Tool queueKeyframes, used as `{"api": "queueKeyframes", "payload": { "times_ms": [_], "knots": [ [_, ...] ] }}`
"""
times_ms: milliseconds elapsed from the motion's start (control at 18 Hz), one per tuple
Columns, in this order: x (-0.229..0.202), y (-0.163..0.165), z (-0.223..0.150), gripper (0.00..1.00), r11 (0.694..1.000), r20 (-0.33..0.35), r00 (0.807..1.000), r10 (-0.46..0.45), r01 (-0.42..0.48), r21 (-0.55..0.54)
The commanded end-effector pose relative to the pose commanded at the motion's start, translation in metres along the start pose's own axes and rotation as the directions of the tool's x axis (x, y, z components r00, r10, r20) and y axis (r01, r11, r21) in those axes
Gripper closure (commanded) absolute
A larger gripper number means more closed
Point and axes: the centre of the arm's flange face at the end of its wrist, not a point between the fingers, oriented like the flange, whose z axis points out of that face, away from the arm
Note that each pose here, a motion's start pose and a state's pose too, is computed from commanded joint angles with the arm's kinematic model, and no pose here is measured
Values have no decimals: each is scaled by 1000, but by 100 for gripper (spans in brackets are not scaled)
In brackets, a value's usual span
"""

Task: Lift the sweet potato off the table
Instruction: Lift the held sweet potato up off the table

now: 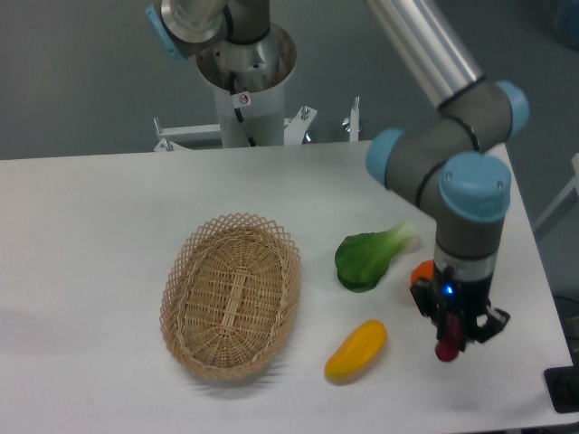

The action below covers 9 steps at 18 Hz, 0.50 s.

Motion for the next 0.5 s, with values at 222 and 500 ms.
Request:
{"api": "queueKeyframes", "payload": {
  "times_ms": [222,500],
  "knots": [
    [5,11,-36,81,1000,-59,998,-31,31,-4],
    [3,29,-54,81,998,-75,996,-54,53,-15]
  ]
}}
